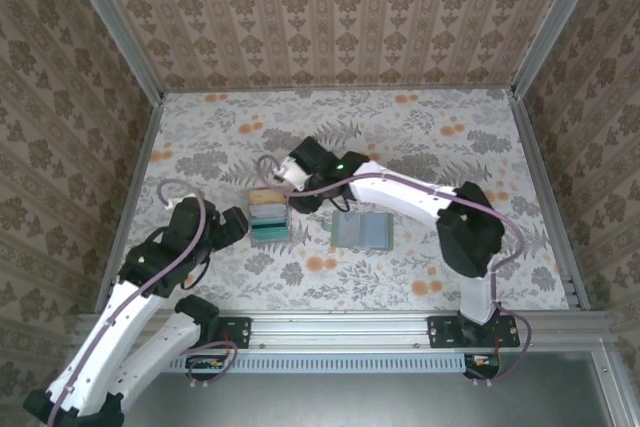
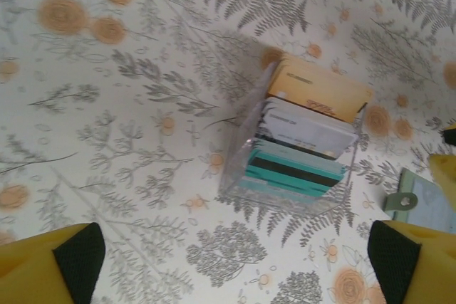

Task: Take the credit cards out of the card holder

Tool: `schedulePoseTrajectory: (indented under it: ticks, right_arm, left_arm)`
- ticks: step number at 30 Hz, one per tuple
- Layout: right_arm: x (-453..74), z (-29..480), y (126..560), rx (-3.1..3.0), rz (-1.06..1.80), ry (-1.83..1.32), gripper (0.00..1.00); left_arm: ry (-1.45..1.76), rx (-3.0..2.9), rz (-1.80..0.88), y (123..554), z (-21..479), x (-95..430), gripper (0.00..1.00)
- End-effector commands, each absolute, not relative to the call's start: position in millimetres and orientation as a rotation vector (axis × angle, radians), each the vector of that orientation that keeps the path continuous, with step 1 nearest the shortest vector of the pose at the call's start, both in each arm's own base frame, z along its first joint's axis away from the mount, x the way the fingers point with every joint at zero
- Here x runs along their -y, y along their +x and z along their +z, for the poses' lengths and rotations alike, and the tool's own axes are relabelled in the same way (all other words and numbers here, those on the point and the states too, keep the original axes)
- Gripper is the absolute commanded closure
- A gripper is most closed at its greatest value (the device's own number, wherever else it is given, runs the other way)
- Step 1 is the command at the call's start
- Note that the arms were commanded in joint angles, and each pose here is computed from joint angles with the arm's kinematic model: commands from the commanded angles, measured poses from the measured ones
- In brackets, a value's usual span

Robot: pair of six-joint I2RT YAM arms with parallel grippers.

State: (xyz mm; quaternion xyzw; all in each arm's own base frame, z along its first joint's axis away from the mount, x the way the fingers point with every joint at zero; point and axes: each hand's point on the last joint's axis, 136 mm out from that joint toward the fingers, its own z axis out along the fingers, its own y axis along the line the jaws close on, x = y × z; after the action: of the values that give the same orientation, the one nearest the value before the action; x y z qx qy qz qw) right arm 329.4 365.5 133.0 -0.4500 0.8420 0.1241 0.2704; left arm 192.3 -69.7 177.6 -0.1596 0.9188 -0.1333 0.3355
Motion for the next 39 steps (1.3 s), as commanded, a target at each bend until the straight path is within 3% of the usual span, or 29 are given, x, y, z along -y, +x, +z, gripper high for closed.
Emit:
schedulePoseTrajectory:
  ticks: [1, 19, 28, 39]
  right_arm:
    - [-342, 155, 340, -2.297, 0.414, -0.94, 0.63]
    - [-183, 101, 303, -2.587, 0.348, -0.2, 0.67]
    - [-159, 61, 271, -2.718, 0.35, 0.012, 0.7]
    - [-146, 33, 258, -2.792, 0.278, 0.104, 0.68]
  left_arm:
    - [-0.364, -2.372, -0.478, 212, 182, 96, 0.06]
    - [-0.013, -2.585, -0.675, 260, 132, 259, 0.26]
    - [0.136, -2.692, -0.745, 256, 99, 321, 0.34]
    - [0.223, -2.805, -0.754, 245, 66, 345, 0.38]
